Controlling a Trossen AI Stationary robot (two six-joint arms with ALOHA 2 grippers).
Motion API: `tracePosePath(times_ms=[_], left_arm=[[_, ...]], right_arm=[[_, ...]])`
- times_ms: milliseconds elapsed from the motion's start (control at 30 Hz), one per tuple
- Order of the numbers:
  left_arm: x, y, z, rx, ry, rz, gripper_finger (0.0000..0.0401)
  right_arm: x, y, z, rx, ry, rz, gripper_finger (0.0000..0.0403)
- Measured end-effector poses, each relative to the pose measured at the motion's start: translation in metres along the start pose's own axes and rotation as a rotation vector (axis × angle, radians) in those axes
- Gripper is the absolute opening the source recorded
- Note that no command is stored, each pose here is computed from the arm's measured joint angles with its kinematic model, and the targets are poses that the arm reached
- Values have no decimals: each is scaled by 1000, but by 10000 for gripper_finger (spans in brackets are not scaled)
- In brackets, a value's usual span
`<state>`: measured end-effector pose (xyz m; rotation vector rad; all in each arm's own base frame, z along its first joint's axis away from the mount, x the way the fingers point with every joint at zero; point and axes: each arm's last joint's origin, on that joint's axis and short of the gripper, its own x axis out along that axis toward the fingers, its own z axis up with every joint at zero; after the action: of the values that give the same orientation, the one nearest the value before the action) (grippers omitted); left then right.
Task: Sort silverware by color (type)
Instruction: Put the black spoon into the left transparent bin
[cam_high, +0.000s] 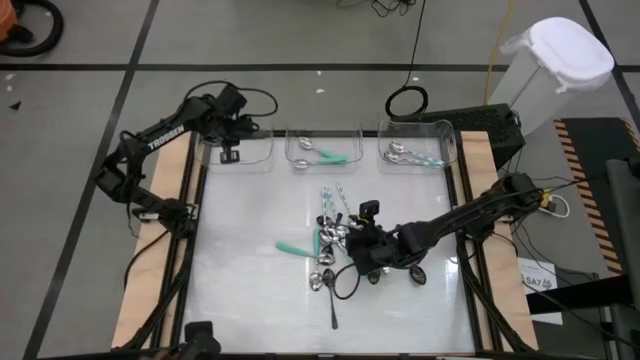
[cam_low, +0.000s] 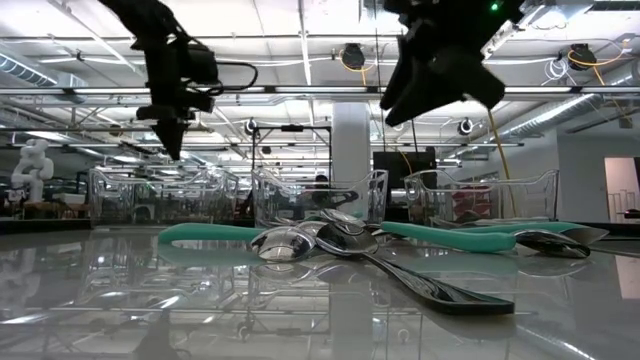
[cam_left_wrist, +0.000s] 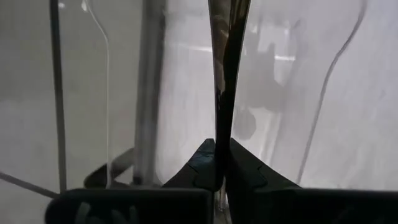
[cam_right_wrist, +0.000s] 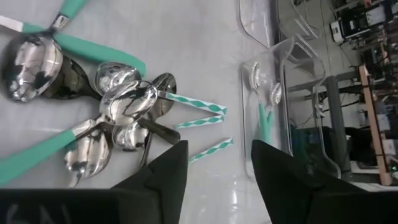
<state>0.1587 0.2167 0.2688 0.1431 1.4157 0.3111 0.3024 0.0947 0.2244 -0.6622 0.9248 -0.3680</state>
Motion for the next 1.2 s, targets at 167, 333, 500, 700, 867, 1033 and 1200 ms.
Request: tracePosePath(times_ms=[167, 333, 500, 700, 867, 1033, 1200], left_arm=[[15, -9, -3, 81, 17, -17, 13], [23, -7, -2, 51, 17, 27, 13], [41, -5, 2, 26, 51, -11, 13], [65, -4, 7, -35, 120, -36, 13], [79, -4, 8, -72, 153, -56, 13], [90, -4, 8, -119, 195, -70, 21], [92, -4, 8, -122, 208, -64, 48]], right_arm=[[-16, -14, 0, 64, -47, -2, 171], [-27, -21, -1, 108, -75, 4, 171], [-33, -16, 0, 92, -92, 17, 171], [-36, -14, 0, 87, -99, 22, 171], [-36, -13, 0, 83, -100, 22, 171], [-36, -13, 0, 81, -99, 22, 171], [-36, -13, 0, 80, -99, 22, 171]])
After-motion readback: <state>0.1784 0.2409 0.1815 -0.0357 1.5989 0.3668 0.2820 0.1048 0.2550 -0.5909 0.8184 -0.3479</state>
